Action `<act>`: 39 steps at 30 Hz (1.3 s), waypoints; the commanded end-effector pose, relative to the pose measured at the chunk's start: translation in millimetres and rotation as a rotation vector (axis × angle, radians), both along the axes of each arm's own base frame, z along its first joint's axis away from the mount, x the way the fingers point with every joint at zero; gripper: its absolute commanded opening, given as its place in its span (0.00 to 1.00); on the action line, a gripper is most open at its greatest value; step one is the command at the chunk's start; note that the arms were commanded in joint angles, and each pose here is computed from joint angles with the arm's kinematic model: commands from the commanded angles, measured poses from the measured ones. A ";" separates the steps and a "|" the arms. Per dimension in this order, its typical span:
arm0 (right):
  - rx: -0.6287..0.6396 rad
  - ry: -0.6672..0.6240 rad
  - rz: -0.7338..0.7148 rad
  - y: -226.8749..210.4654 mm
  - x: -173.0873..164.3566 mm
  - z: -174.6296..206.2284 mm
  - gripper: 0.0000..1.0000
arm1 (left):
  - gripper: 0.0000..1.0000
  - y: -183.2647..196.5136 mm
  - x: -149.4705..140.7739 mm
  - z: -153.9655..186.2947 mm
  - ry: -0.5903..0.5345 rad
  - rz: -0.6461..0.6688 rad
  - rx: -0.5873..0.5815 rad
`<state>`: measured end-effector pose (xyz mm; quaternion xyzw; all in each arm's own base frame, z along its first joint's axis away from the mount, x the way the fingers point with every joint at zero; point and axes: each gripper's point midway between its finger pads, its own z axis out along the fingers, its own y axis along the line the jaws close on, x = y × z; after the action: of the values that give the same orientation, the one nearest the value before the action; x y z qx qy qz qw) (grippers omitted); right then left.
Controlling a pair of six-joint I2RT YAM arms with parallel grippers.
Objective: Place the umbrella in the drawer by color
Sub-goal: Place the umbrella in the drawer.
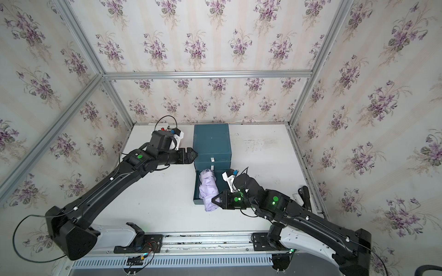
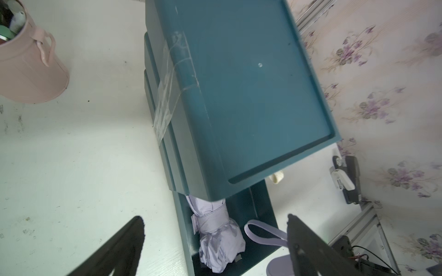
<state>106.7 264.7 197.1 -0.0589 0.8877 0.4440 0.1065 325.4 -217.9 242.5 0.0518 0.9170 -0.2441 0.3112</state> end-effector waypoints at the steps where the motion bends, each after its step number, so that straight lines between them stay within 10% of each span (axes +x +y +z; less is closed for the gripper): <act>1: 0.043 0.109 -0.031 -2.0 3.3 -6.5 0.00 | 0.89 -3.7 9.1 -13.3 0.022 -0.024 0.051; 9: 0.088 0.276 -0.115 -13.4 36.3 -41.6 0.00 | 0.89 2.3 27.9 -32.1 0.020 0.019 0.132; 39: -0.140 0.236 -0.195 -12.9 110.1 -87.4 0.00 | 0.76 11.4 19.6 -49.8 0.034 -0.023 0.216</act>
<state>211.0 251.8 111.9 0.0875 0.9218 0.3770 0.0215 346.7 -204.8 188.1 0.0828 0.9454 -0.1420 0.2813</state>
